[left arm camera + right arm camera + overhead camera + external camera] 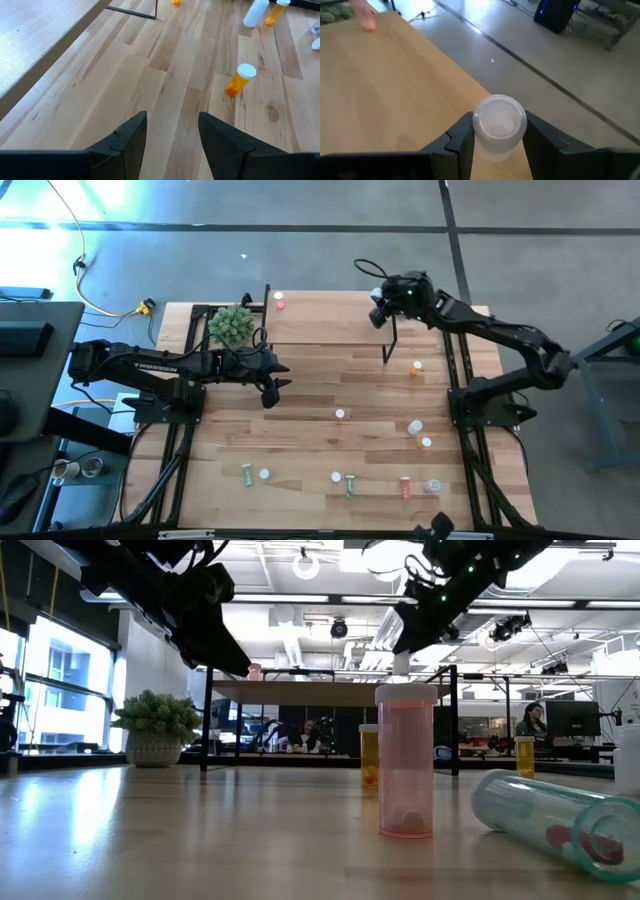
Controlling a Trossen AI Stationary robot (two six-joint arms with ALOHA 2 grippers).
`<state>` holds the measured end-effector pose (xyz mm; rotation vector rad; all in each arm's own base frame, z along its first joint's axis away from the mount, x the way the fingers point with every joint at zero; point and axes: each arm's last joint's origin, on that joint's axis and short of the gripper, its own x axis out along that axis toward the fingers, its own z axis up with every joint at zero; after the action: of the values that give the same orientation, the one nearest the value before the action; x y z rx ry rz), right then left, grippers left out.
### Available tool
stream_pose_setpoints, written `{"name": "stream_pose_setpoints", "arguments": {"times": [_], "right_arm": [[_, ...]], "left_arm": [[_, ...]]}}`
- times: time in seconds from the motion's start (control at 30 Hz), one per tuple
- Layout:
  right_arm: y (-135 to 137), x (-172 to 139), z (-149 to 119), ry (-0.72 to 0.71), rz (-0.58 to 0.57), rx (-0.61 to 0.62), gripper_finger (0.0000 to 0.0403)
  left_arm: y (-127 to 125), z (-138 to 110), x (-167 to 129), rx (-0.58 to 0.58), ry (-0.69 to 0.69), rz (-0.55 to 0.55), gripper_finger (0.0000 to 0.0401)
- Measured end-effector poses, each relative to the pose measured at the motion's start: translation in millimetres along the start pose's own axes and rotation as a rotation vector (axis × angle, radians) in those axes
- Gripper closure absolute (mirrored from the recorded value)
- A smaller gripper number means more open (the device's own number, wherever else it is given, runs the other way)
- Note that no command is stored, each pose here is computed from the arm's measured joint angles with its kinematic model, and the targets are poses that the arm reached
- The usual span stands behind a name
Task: Pick and place medicine bottles onto shelf by color
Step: Put the top white pill bottle on the shelf
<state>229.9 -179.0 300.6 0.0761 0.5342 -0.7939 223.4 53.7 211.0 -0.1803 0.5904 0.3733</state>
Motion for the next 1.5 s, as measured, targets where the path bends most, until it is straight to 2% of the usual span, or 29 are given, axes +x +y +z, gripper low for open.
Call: {"name": "stream_pose_setpoints", "arguments": {"times": [0.2,0.37,0.73,1.1,1.33,1.5], "right_arm": [[-4,14,-7,0.049,0.006,0.053,0.0279],[-3,24,-15,0.112,0.021,0.05,0.0279],[-3,26,-16,0.122,0.021,0.048,0.0277],[-2,27,-16,0.124,0.02,0.056,0.0213],[-3,26,-14,0.105,0.02,0.059,0.0207],[-5,17,3,0.069,0.019,0.079,0.0206]], "left_arm": [[0,0,0,0.0,0.0,0.0,0.0231],[0,0,0,0.0,-0.001,0.0,0.0231],[0,0,0,0.0,-0.002,-0.001,0.0231],[0,1,0,-0.001,-0.01,-0.002,0.0231],[0,1,0,0.0,-0.009,-0.002,0.0231],[0,1,0,0.0,-0.008,-0.006,0.0231]]}}
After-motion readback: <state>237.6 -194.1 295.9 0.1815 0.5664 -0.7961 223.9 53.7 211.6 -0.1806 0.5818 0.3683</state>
